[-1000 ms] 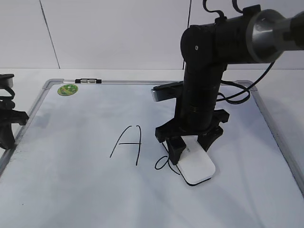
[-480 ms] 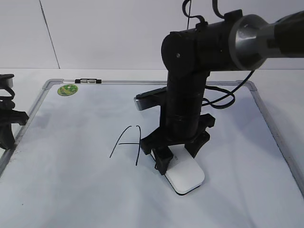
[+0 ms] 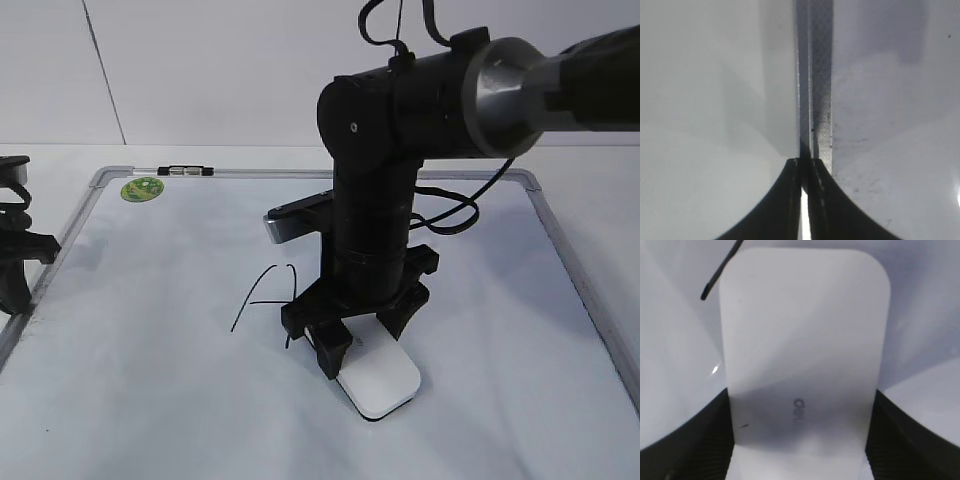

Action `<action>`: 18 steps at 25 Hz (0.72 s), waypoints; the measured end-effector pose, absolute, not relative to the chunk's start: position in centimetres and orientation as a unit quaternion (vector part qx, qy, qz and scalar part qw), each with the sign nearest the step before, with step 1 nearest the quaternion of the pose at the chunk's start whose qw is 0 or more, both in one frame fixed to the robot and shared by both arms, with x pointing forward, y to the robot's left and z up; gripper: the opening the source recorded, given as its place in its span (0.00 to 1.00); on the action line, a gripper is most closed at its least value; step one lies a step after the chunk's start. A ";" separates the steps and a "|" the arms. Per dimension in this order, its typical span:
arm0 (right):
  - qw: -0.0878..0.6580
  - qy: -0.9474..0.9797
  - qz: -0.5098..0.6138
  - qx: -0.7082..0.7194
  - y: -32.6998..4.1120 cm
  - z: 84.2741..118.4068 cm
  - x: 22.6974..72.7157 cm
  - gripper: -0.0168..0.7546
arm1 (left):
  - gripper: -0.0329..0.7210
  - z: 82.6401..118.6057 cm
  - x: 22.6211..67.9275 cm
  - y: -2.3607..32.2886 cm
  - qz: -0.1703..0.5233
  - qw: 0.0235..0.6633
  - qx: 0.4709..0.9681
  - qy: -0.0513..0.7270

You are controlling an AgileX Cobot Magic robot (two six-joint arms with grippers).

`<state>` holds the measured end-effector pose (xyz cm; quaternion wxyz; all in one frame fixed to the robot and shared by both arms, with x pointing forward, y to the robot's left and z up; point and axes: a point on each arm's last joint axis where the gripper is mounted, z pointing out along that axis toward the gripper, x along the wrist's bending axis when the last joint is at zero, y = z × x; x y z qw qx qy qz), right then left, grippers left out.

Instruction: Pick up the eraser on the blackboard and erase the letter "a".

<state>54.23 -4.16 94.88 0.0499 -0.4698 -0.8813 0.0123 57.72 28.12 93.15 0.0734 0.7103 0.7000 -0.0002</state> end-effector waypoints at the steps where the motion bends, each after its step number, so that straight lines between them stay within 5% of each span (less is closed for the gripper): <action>1: 0.046 -0.881 0.014 -0.470 -4.2 94.9 54.2 0.75 | 0.06 93.2 57.7 28.1 0.000 0.073 0.710 0.700; 18: 0.052 -0.851 0.015 -0.523 -6.8 94.9 56.3 0.75 | 0.06 93.1 57.8 28.0 0.000 0.080 0.706 0.703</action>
